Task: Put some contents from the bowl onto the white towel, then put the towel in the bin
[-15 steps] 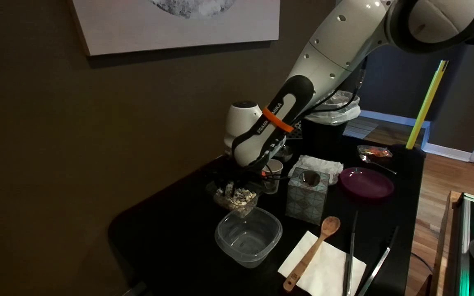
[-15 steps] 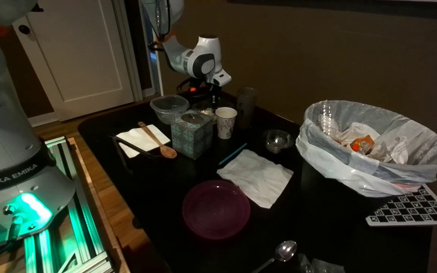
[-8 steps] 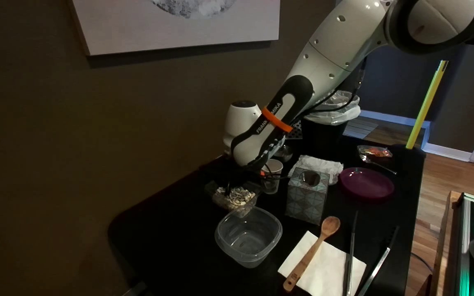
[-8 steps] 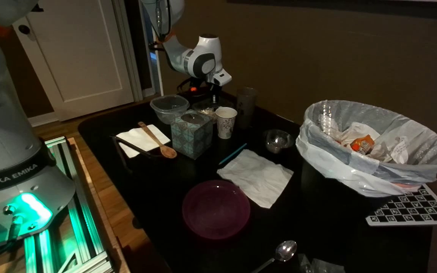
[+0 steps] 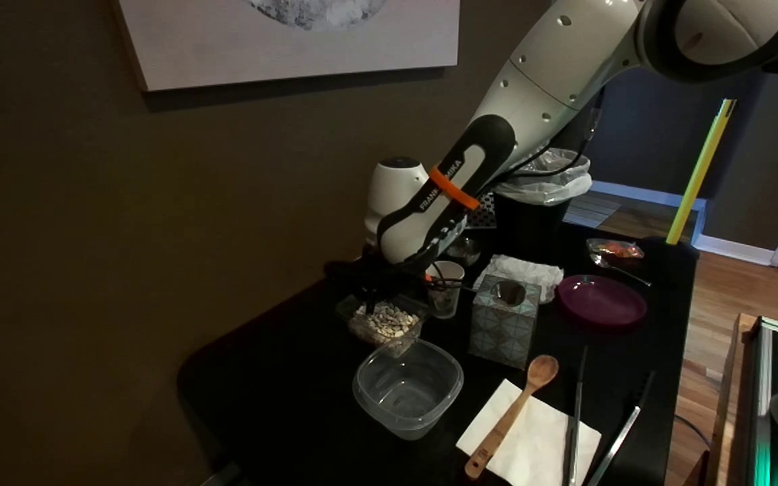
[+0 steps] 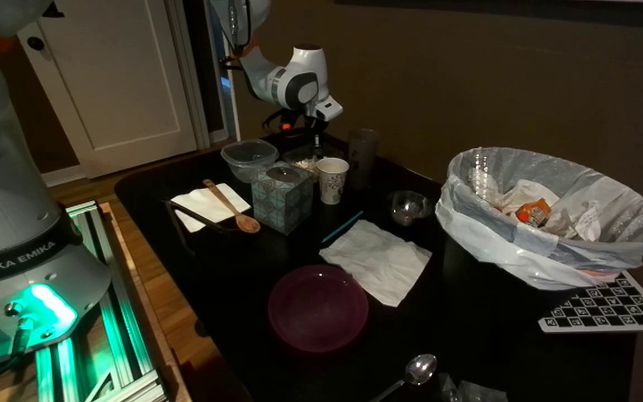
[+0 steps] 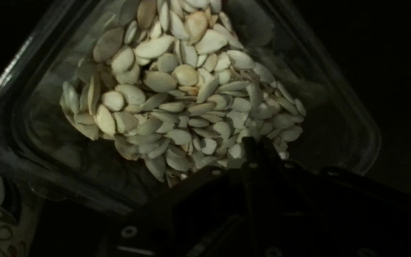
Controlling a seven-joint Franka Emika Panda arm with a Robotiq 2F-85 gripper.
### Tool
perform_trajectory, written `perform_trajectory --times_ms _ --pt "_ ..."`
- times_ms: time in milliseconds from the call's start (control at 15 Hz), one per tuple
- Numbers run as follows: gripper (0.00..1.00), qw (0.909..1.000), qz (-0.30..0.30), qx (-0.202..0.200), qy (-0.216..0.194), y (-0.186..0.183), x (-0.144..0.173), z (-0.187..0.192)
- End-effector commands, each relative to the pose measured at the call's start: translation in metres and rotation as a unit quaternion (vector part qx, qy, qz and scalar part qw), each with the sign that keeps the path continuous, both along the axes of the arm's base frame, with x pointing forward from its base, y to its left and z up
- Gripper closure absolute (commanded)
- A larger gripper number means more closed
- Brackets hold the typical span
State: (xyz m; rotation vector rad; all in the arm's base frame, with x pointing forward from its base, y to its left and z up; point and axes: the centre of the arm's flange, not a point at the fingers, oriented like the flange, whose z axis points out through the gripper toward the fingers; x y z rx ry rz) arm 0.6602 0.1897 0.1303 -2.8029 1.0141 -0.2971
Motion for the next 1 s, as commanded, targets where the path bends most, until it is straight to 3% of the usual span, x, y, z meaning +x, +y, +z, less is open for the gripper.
perform_trajectory --times_ms 0,400,933 --pt "0.99 0.9999 -0.005 0.01 0.004 -0.001 -0.005 0.032" --pt "0.99 0.9998 0.009 0.019 -0.003 -0.021 -0.02 0.097" --pt "0.99 0.9958 0.075 -0.012 0.05 -0.103 -0.07 0.18"
